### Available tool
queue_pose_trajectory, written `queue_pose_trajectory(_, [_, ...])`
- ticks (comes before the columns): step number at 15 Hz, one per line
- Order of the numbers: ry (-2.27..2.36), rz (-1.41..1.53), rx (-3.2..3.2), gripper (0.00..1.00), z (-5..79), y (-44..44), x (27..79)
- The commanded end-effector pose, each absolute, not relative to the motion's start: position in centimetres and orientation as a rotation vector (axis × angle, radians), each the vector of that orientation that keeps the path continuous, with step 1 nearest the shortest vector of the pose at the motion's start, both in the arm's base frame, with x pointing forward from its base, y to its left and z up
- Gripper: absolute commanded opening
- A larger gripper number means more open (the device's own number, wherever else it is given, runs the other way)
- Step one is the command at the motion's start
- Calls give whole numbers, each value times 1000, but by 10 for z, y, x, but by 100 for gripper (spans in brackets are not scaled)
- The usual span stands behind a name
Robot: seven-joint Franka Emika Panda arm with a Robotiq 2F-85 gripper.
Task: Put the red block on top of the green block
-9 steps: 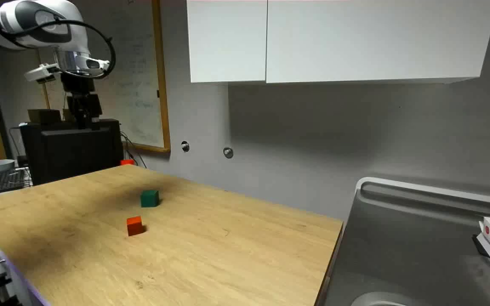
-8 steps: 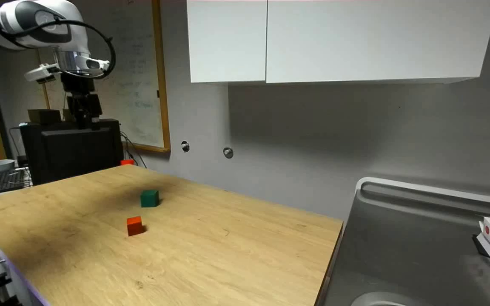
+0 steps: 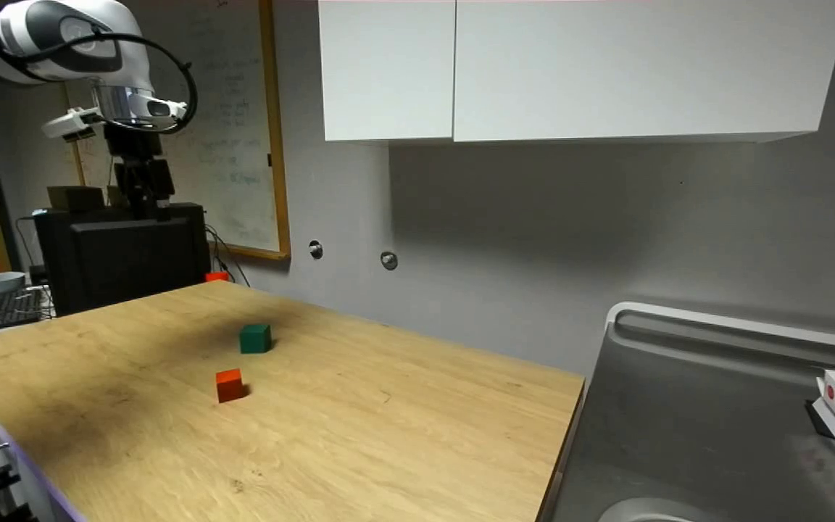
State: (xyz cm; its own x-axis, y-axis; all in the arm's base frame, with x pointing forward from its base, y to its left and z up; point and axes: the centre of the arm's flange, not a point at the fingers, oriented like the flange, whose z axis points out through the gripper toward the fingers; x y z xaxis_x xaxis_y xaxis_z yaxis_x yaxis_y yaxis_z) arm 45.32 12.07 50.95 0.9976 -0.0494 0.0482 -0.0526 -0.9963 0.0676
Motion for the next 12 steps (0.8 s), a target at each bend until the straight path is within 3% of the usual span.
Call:
queue_pose_trajectory(1, [-165,79,3066,100,502,104,463])
queue_pose_trajectory(12, [-876,-242,3140,100,383,-53,495])
